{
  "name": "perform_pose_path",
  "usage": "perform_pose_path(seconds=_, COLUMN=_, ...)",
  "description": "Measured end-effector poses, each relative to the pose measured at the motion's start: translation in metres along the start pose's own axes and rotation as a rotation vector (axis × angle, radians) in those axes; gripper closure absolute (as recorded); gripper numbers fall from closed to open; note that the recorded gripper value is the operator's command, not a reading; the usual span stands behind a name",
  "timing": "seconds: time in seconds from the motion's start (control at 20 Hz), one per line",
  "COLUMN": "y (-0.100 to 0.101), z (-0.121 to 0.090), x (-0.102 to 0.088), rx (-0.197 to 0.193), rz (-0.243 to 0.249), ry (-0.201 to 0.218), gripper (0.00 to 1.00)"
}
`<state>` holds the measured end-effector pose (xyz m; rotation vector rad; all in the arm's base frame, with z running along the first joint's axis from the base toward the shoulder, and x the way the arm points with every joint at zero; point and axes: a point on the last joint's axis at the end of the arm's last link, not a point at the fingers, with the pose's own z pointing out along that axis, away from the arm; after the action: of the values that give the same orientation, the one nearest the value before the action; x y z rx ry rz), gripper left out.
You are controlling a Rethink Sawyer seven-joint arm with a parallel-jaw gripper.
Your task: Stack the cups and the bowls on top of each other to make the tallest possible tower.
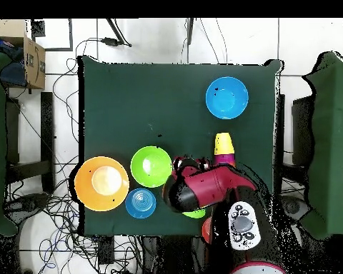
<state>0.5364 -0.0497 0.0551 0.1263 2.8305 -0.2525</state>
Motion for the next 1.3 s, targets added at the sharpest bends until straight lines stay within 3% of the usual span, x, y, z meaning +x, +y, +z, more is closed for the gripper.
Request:
perform_pose_path(seconds=0.25, y=-0.011, z=0.012, x=0.017, rx=0.021, rz=0.009, ry=0.042, gripper=0.0)
perform_pose_path(seconds=0.65, y=-0.026, z=0.02, x=0.035, rx=0.044, rz=0.02, ry=0.069, gripper=0.0)
perform_pose_path(seconds=1.3, y=-0.073, z=0.041, x=0.071, rx=0.07, rz=0.074, ry=0.067, gripper=0.0)
